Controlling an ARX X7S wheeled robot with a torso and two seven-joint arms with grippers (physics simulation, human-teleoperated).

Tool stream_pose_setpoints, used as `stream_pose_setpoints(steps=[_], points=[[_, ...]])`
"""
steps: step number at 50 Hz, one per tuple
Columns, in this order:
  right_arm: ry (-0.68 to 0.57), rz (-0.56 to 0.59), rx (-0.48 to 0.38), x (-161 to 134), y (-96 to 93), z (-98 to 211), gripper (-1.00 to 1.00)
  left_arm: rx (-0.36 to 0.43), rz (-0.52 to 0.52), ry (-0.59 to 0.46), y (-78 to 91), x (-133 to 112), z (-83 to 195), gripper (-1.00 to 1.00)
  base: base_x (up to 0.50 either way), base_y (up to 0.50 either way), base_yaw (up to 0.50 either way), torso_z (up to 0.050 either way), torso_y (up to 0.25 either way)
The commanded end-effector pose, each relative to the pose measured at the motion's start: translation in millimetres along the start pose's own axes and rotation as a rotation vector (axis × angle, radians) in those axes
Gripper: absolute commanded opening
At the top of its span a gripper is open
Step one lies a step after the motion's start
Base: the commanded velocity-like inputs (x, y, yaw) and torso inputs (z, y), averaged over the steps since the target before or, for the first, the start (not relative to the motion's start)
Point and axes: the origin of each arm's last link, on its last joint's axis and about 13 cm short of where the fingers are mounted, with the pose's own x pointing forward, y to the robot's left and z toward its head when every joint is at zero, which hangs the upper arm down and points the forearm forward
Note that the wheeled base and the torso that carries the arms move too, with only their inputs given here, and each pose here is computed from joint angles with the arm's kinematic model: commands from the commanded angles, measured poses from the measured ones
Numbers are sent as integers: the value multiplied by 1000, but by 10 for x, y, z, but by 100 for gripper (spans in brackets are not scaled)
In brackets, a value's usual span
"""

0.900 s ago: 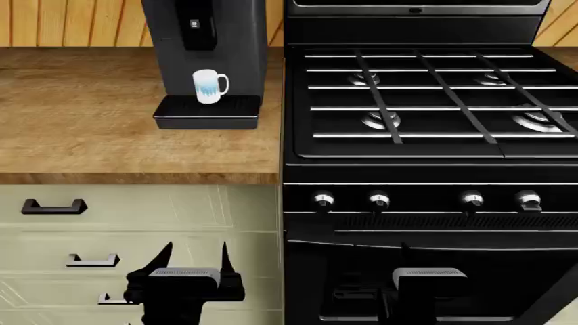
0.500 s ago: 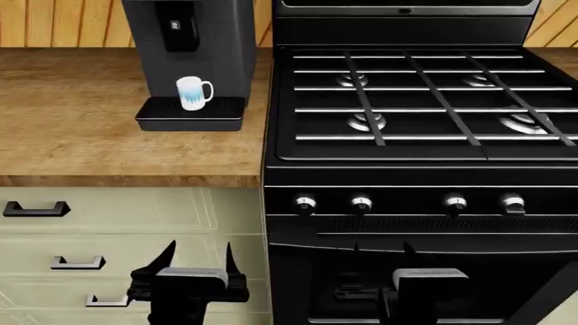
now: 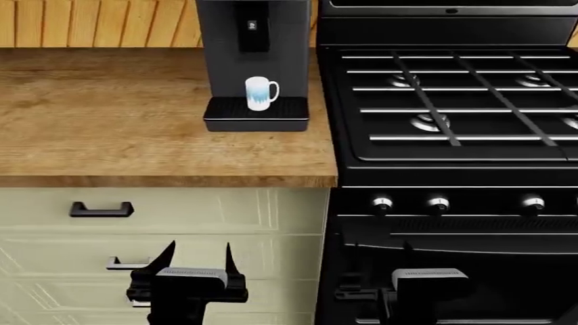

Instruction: Press the button on the coffee machine to serve coffee.

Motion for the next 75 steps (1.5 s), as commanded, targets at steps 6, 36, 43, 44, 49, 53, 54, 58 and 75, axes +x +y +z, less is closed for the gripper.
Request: stream_pose_setpoints(steps=[6, 36, 43, 44, 49, 53, 54, 58, 75], points=[[2, -7, -6, -11, -1, -2, 100, -2, -1, 8, 3, 8, -6, 100, 0, 500, 0, 0, 0], [-10, -13, -13, -14, -7, -3, 100, 33, -10, 19, 22, -6, -32, 100, 160, 381, 0, 0, 0], [-15, -17, -17, -20, -10, 2, 100, 29, -8, 14, 17, 4, -27, 100, 0, 0, 0, 0, 0], [-15, -18, -16, -21, -11, 2, 100, 28, -9, 13, 17, 3, -26, 100, 0, 0, 0, 0, 0], [-15, -14, -19, -21, -6, -1, 100, 39, 2, 4, 10, 1, -22, 100, 0, 0, 0, 0, 0], [-14, -18, -21, -25, -8, 1, 100, 29, -20, -30, -2, -20, 15, 100, 0, 0, 0, 12, 0], [-14, -18, -22, -25, -8, 2, 100, 29, -12, -29, -2, -19, 19, 100, 0, 0, 0, 50, 0], [-13, -19, -21, -26, -10, 0, 100, 28, -6, -24, -13, -13, 17, 100, 0, 0, 0, 50, 0], [-9, -17, -23, -22, -5, -1, 100, 53, -16, -16, -20, -13, 15, 100, 0, 0, 0, 50, 0]])
